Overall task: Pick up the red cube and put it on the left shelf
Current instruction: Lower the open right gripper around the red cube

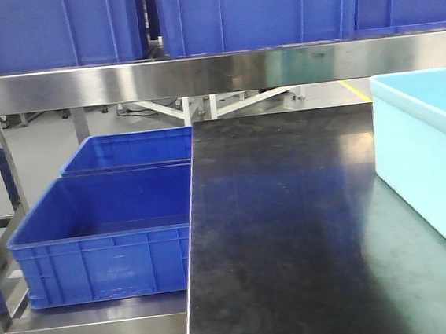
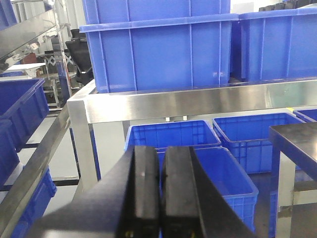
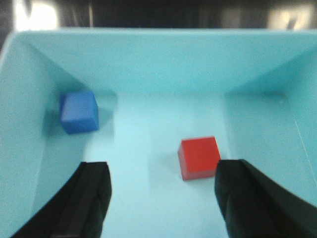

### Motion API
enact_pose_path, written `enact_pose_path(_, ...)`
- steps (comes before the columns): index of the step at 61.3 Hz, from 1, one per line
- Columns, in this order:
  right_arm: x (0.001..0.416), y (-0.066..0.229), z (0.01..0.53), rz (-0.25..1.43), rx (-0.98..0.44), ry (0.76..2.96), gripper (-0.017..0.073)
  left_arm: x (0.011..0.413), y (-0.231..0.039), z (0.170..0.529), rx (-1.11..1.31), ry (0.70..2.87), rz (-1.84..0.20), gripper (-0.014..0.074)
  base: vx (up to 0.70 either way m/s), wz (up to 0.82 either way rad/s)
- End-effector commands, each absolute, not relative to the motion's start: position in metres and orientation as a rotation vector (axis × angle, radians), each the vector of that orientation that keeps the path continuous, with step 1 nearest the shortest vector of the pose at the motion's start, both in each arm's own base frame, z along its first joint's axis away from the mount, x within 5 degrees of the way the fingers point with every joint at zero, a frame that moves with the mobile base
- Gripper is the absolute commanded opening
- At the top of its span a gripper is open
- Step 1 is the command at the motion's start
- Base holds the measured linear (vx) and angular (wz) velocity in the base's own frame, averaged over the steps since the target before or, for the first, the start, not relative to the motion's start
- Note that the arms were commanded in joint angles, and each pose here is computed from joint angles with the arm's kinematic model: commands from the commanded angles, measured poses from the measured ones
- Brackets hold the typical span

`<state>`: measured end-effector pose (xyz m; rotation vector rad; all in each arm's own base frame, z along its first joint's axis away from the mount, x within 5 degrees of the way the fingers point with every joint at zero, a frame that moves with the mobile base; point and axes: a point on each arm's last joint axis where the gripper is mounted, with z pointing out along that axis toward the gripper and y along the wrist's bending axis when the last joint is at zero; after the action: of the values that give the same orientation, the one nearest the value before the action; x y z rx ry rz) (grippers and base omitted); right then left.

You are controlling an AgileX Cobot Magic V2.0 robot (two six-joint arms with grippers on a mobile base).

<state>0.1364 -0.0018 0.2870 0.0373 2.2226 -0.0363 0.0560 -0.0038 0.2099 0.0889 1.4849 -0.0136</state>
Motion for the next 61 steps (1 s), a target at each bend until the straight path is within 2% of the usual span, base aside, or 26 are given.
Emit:
enact_pose_path(1,0.14,-0.004,0.303,-0.074,0.015,2.142,0.0572,0.057,-0.003,0.21,0.079,1.432,-0.015,0.0106,0.0,0.0)
enact_pose_path(47,0.162,-0.005,0.297,-0.1,-0.001,2.226,0.0571,0.057,-0.003,0.21,0.079,1.432,-0.015,0.0106,0.0,0.03)
enact_pose_path(61,0.168,-0.016,0.296,-0.137,0.072,2.249,0.0571,0.057,-0.003,0.21,0.079,1.432,-0.015,0.0106,0.0,0.0)
